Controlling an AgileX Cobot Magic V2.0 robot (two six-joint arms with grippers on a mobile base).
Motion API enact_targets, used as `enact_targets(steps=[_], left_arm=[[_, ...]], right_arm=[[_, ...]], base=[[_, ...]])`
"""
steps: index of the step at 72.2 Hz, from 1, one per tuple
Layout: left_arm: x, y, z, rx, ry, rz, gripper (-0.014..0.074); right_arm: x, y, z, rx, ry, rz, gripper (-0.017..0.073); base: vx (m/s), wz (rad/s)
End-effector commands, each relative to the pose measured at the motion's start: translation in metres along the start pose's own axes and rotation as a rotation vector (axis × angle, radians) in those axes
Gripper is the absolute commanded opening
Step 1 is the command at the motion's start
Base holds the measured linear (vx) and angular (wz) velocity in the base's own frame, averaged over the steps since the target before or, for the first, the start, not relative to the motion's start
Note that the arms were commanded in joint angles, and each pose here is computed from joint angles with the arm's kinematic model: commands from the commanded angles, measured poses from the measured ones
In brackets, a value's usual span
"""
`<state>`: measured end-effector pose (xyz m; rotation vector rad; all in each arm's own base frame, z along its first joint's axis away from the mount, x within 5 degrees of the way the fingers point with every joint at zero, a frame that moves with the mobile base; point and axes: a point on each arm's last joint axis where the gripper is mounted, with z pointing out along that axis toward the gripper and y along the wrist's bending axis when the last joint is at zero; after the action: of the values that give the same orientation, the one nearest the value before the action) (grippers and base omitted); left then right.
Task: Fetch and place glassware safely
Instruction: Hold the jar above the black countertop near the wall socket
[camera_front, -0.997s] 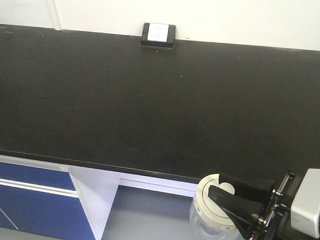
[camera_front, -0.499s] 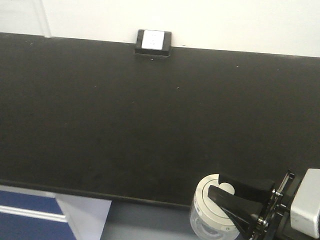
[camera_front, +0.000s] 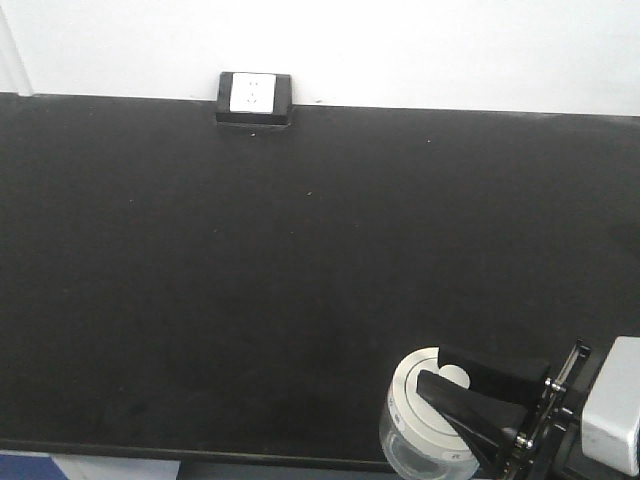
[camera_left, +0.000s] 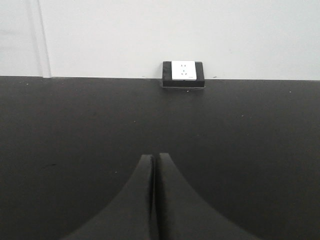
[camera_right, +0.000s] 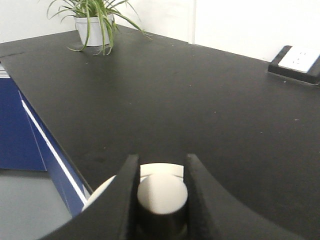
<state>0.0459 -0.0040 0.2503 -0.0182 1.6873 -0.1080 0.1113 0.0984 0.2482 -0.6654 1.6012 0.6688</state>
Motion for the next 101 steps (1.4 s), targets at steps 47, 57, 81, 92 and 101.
enact_targets(steps=[47,57,81,92,101], left_arm=[[-0.0134,-0.0009,-0.0009,0.006,-0.08,-0.014,-0.0007],[-0.0134,-0.001,-0.0014,0.006,-0.082,-0.014,-0.0007],[-0.0133,-0.0009,-0.0012,0.006,-0.081,-0.014,-0.0007],[-0.0133,-0.0009,-0.0012,0.006,-0.081,-0.014,-0.0007],[-0.0133,-0.0009,-0.0012,0.006,-0.081,-0.014,-0.0007]], right_arm=[[-0.0177,0.0038,0.0004,-0.044,-0.102,0.002,-0.0001],[-0.0141,0.0028,0.0026,-0.041,-0.078,0.003,-0.0001],[-0.0132,0.0026,0.0037,-0.042,-0.072,0.005,-0.0001],[-0.0131,0.0025,0.0037,-0.041,-0.071,0.005,-0.0001],[-0.0134,0.0027,0.0037,-0.044,-0.074,0.005,-0.0001]], base=[[0.07,-0.09],[0.0,0.01],[0.0,0.0],[0.0,0.0],[0.0,0.0]])
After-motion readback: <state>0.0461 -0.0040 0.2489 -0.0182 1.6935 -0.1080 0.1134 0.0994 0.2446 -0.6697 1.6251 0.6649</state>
